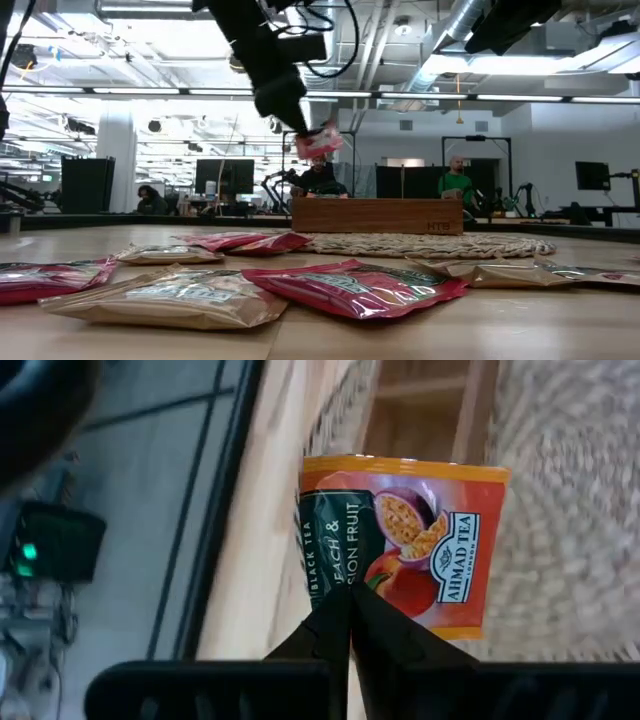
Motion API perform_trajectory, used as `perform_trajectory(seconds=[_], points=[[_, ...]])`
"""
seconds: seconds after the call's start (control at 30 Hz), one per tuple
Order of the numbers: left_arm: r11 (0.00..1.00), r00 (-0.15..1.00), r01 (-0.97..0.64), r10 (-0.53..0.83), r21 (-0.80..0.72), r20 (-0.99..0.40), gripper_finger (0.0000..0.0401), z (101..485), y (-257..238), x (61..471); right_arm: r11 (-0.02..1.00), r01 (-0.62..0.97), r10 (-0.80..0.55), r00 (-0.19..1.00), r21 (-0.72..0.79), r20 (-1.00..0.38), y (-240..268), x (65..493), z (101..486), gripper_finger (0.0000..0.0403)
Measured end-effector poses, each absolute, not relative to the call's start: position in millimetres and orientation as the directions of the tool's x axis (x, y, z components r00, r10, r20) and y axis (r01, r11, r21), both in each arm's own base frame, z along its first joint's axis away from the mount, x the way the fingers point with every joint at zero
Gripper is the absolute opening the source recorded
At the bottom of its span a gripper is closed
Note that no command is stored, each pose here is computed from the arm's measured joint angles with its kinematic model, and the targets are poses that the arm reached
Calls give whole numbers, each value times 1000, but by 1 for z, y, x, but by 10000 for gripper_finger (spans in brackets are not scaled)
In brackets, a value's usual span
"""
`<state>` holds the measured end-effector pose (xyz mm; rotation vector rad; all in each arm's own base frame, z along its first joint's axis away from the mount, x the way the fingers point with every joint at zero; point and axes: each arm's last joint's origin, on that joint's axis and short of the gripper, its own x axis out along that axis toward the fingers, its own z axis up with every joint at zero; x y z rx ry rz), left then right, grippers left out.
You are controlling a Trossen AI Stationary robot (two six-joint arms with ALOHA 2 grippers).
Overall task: Pick & Place Tea
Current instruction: Put the orange tea bag into the left section of the wooden organizer
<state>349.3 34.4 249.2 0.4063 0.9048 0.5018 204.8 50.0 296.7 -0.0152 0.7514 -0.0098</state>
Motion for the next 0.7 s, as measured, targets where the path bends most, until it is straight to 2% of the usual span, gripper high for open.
perform_trajectory(seconds=[0.07, 0.2, 0.5, 0.7], points=[[800, 554, -242, 579, 550, -598, 0, 249, 39, 357, 1000, 4, -15, 731, -17, -683, 50, 205, 297, 0], [788, 557, -245, 592, 565, -583, 0, 241, 53, 365, 1000, 4, -15, 729, -18, -684, 50, 205, 297, 0], [739, 430, -195, 655, 644, -622, 0, 200, 78, 375, 1000, 4, -16, 726, -19, -688, 50, 204, 296, 0], [715, 392, -147, 676, 683, -624, 0, 191, 77, 376, 1000, 3, -16, 722, -20, -691, 50, 204, 296, 0]])
